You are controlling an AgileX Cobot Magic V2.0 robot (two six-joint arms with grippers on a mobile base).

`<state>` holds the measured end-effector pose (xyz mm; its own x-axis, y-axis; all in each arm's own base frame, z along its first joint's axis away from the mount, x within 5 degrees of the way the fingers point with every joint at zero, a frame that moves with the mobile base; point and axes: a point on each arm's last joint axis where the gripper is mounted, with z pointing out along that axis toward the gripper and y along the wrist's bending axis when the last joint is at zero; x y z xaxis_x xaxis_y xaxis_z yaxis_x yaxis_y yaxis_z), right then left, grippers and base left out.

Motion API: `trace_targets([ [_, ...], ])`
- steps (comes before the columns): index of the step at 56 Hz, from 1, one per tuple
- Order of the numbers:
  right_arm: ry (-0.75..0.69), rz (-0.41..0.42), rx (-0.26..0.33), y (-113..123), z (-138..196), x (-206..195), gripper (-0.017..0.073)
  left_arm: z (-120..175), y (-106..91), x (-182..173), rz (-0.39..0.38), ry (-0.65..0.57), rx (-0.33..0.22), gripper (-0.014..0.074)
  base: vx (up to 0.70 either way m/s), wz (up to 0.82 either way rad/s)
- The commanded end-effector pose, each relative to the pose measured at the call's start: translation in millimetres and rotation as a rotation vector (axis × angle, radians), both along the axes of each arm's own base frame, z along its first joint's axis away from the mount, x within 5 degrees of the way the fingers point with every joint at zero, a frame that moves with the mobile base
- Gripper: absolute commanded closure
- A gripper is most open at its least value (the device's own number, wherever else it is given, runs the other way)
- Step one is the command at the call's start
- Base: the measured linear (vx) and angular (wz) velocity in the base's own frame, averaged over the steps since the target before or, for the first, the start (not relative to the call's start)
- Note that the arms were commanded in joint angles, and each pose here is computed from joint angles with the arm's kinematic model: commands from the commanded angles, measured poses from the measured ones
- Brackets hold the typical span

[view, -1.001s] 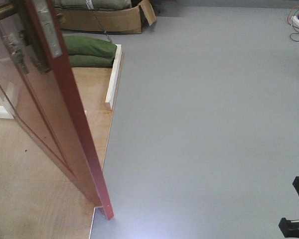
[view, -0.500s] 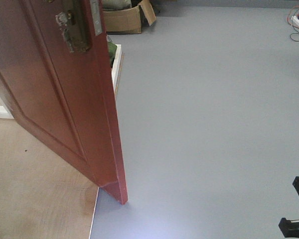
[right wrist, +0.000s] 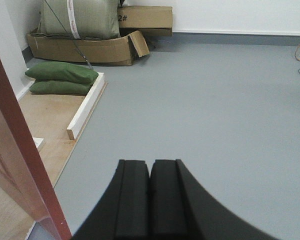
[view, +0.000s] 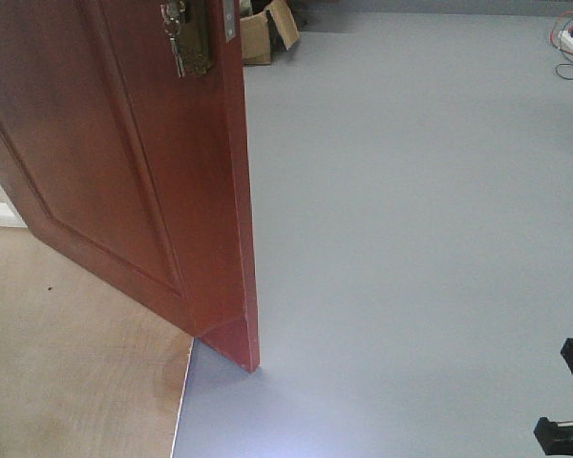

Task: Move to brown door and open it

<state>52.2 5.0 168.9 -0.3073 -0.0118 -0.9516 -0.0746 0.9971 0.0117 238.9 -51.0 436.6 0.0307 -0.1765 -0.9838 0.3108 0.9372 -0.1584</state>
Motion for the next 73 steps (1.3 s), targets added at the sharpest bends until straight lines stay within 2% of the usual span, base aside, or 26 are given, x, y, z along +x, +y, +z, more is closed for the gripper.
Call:
trace_targets([
  [1,-0.079,-0.002,-0.007,-0.4,5.6,1.7,0.0559,16.4,-0.5,-7.3,-0.013,-0.05,-0.026,0.0447,0.0,0.0],
  [73,-0.082,-0.002,-0.007,-0.4,5.9,1.8,0.0559,16.4,-0.5,-7.3,-0.013,-0.05,-0.026,0.0447,0.02,-0.01],
])
